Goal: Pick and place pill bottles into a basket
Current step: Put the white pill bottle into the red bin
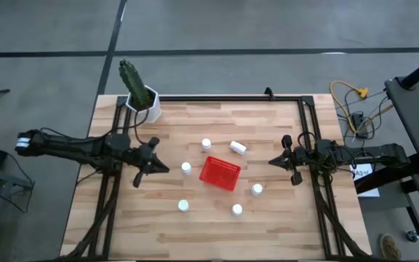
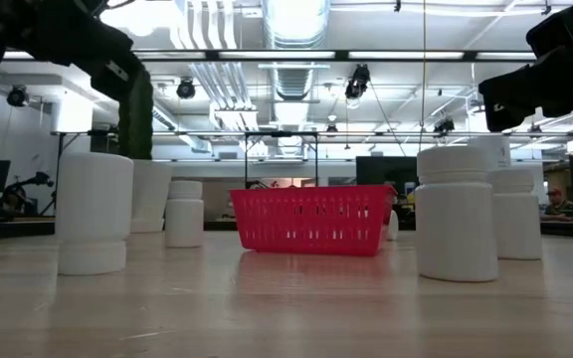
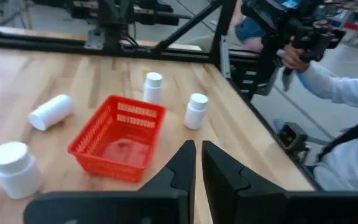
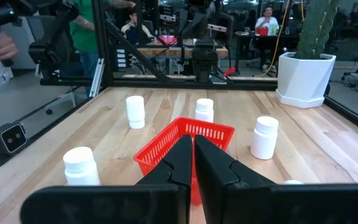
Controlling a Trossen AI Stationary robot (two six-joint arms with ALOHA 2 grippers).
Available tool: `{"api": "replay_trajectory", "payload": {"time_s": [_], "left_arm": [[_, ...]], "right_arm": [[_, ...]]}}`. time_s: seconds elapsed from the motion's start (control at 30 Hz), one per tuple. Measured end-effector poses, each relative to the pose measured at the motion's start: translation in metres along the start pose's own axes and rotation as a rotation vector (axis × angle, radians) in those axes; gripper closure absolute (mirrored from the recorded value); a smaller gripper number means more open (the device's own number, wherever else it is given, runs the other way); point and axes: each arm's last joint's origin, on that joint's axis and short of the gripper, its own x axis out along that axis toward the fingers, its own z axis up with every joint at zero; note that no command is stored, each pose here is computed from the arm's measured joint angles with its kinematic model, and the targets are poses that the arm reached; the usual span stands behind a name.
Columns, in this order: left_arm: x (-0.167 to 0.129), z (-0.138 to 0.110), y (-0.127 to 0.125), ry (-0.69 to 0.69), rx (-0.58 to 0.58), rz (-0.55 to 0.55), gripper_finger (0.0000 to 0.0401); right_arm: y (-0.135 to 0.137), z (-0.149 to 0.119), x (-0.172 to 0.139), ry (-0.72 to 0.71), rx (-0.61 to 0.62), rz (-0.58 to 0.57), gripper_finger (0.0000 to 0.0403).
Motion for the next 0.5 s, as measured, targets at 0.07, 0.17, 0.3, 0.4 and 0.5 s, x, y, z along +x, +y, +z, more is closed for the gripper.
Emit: {"api": "replay_trajectory", "payload": {"time_s": [0.07, 0.17, 0.3, 0.4, 0.5], "left_arm": [[-0.001, 0.001, 0.0, -0.011, 0.014, 0.027, 0.0391], [-0.003, 0.001, 0.001, -0.019, 0.039, 0.05, 0.0391], [-0.005, -0.001, 0.001, -0.024, 0.069, 0.052, 0.0391], [-0.005, -0.006, 0.001, -0.026, 0.07, 0.052, 0.0391], [-0.004, -0.01, 0.002, -0.016, 0.062, 0.053, 0.0391]], "right_arm": [[0.0, 0.0, 0.0, 0.0, 0.0, 0.0, 0.0394], [0.0, 0.0, 0.0, 0.0, 0.0, 0.0, 0.0394], [0.0, 0.0, 0.0, 0.0, -0.001, 0.0, 0.0394], [0.0, 0.0, 0.0, 0.0, -0.003, 0.0, 0.0394], [0.0, 0.0, 0.0, 0.0, -0.004, 0.0, 0.0394]]}}
